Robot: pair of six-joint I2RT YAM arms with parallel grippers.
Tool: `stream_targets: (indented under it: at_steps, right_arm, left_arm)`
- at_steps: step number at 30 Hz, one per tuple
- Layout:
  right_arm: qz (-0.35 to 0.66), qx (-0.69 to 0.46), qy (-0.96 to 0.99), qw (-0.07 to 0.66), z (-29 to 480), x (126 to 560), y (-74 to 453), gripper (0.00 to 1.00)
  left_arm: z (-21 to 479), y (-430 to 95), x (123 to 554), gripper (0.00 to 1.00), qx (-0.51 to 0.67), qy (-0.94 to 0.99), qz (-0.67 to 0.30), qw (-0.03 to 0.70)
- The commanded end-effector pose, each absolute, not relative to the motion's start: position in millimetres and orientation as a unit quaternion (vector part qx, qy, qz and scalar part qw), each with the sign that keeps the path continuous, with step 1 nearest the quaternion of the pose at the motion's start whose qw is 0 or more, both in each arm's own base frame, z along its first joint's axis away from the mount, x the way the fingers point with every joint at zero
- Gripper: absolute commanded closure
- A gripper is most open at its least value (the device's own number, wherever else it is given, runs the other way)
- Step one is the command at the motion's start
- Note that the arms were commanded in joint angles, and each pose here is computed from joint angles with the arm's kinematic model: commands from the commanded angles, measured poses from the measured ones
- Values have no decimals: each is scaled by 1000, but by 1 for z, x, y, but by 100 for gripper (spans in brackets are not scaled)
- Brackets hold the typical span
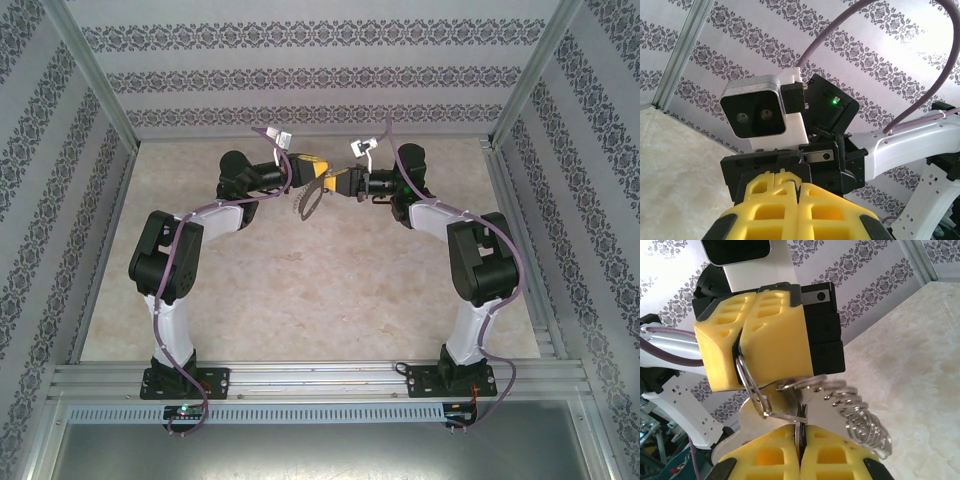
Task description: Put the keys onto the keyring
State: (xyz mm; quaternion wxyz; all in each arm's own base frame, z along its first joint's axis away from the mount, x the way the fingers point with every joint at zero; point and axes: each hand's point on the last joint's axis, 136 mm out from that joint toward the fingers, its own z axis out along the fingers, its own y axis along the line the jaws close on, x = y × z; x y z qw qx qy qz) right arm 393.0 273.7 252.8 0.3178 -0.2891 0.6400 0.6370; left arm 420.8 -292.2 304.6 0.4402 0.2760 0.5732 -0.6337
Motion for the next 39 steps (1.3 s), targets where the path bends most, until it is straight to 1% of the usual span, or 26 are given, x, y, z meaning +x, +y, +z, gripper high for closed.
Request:
stream_targets:
  at_steps: [1,8,13,16,19,29,30,34,38,39]
  right_arm:
    - [641,-305,629,317,256,393,277,100]
    - [649,-320,621,303,257,386,282,100]
    - [646,-297,629,315,253,399,269,100]
    - [663,-318,609,298,262,390,284,100]
    - [663,-328,608,290,261,385,292,100]
    - [654,-301,621,311,257,392,269,100]
    - [652,-298,622,314,257,393,267,95]
    - [645,-280,630,330,259,394,250,63]
    - [635,-260,640,347,259,391,229,50]
    - [631,-255,642,353,260,390,224,48]
  left_arm:
    - [344,-297,396,100,317,521,-632,478]
    - [343,-298,397,100,318,523,-631,476]
    - [343,-299,395,100,320,522,-631,475]
    - [342,-301,396,100,321,522,-632,474]
    - [342,-302,397,100,321,523,-633,473]
    - [339,-303,398,100,321,526,-631,471]
    - [339,-303,397,100,322,526,-631,471]
    - [337,-303,398,100,322,527,-629,472]
    - [333,-304,400,100,321,529,-629,470]
    - [333,-304,400,100,321,529,-629,470]
